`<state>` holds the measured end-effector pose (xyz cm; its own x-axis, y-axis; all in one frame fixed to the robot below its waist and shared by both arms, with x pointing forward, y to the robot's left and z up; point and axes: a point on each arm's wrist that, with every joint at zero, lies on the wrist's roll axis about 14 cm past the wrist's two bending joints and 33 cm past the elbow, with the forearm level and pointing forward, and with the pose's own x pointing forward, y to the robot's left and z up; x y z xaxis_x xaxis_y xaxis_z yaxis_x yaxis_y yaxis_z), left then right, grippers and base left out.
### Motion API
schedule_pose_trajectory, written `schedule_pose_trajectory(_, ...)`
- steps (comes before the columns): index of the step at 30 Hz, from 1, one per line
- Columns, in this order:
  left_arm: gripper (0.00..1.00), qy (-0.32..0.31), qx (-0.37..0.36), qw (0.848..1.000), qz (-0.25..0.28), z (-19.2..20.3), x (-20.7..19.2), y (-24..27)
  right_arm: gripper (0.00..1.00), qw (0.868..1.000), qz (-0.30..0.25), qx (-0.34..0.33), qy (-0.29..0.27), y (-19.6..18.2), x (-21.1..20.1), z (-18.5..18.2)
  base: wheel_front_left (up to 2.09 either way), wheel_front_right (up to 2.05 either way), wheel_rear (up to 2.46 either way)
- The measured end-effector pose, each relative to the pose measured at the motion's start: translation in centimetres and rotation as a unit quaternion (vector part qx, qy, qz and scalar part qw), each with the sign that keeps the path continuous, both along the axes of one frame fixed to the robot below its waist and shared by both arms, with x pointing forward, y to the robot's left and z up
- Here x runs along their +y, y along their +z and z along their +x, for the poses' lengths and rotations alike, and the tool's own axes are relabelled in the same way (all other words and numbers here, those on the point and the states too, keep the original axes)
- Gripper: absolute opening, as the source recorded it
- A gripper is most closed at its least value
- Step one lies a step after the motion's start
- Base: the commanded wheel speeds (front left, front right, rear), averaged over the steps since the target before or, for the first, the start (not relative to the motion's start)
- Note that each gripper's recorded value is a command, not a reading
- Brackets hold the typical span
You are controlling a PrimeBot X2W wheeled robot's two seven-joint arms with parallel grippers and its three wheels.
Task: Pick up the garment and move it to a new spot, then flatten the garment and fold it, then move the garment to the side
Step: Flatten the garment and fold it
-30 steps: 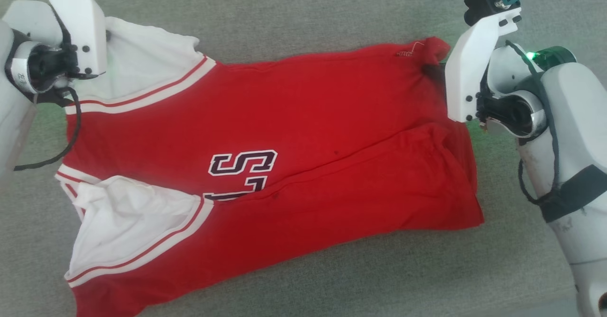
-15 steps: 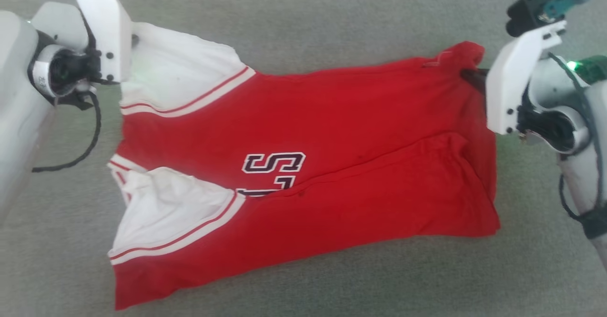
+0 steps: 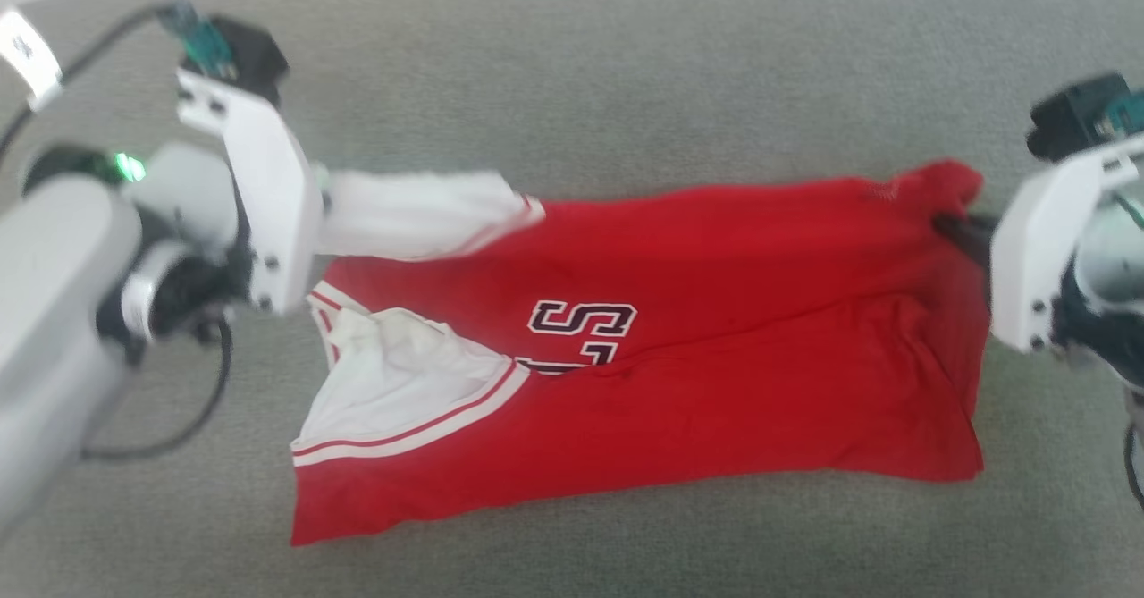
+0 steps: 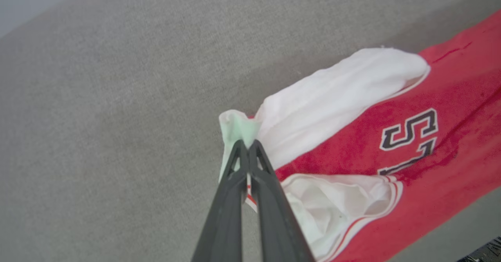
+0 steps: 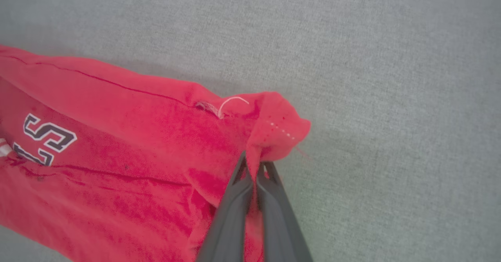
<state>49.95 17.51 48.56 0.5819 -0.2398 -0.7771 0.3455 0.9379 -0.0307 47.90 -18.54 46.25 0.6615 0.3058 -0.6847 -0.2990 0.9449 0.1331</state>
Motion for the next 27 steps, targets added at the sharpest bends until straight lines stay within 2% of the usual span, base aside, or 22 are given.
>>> schedule_pose_trajectory(7,0.00,0.002,0.029,1.000,-0.005,-5.5,-0.1,-0.7,0.00,0.999,0.009,0.039,-0.016,-1.3,-0.6,-3.4,0.00,0.00,0.00)
schedule_pose_trajectory(16,0.00,0.024,0.121,0.992,-0.030,-10.3,-0.7,-5.8,0.00,0.994,0.028,0.102,-0.039,-5.0,0.0,-6.8,0.00,0.00,0.00)
schedule_pose_trajectory(17,0.00,0.027,0.124,0.991,-0.032,-10.3,-0.6,-6.3,0.20,0.993,0.026,0.106,-0.040,-5.3,0.0,-6.9,0.00,0.00,0.00)
schedule_pose_trajectory(18,0.00,0.035,0.123,0.991,-0.033,-10.1,-0.5,-6.6,0.49,0.993,0.025,0.109,-0.041,-5.5,0.0,-7.0,0.00,0.00,0.00)
schedule_pose_trajectory(19,0.09,0.040,0.122,0.991,-0.037,-10.0,-0.5,-6.7,1.00,0.993,0.026,0.110,-0.043,-5.7,0.0,-7.0,0.00,0.00,0.00)
schedule_pose_trajectory(20,0.31,0.040,0.124,0.991,-0.039,-10.0,-0.6,-6.9,1.00,0.993,0.027,0.109,-0.042,-5.7,0.2,-7.0,0.00,0.00,0.00)
schedule_pose_trajectory(21,0.48,0.038,0.122,0.991,-0.041,-10.0,-0.7,-7.1,1.00,0.993,0.028,0.108,-0.042,-5.7,0.3,-7.0,0.00,0.00,0.00)
schedule_pose_trajectory(22,0.94,0.038,0.114,0.992,-0.046,-9.9,-0.8,-7.0,1.00,0.993,0.028,0.109,-0.043,-5.7,0.2,-7.0,0.00,0.00,0.00)
schedule_pose_trajectory(23,1.00,0.041,0.108,0.992,-0.050,-9.7,-0.8,-6.9,1.00,0.993,0.027,0.109,-0.044,-5.8,0.2,-7.1,0.00,0.00,0.00)
schedule_pose_trajectory(27,1.00,0.044,0.084,0.994,-0.056,-9.3,-0.7,-6.1,1.00,0.994,0.028,0.102,-0.042,-5.4,0.3,-7.3,0.00,0.00,0.00)
